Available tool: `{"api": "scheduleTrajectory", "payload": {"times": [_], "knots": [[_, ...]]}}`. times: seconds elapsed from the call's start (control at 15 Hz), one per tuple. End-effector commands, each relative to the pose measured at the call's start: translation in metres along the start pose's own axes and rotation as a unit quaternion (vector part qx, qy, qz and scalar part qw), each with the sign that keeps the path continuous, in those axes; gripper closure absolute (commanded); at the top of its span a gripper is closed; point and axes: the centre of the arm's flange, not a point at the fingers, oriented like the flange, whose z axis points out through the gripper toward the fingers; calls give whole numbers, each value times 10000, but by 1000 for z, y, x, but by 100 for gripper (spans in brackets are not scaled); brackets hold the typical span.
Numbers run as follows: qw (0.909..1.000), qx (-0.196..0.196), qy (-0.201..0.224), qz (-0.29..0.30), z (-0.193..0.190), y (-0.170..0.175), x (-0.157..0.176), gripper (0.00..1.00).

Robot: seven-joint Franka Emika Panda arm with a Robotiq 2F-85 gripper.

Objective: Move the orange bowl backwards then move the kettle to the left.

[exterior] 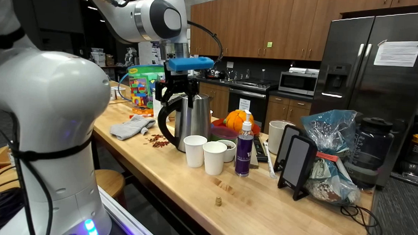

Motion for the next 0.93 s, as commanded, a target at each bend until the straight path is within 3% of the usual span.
{"api": "scheduleTrajectory", "payload": {"times": [0.0,0.13,0.67,0.87], "knots": [[9995,236,74,-197,28,-6,-3,0],[9994,303,2,-168,29,-7,-5,0],[9977,-108,-298,599,-14,-14,-35,0],[9977,76,-254,630,-10,-13,-37,0]]}}
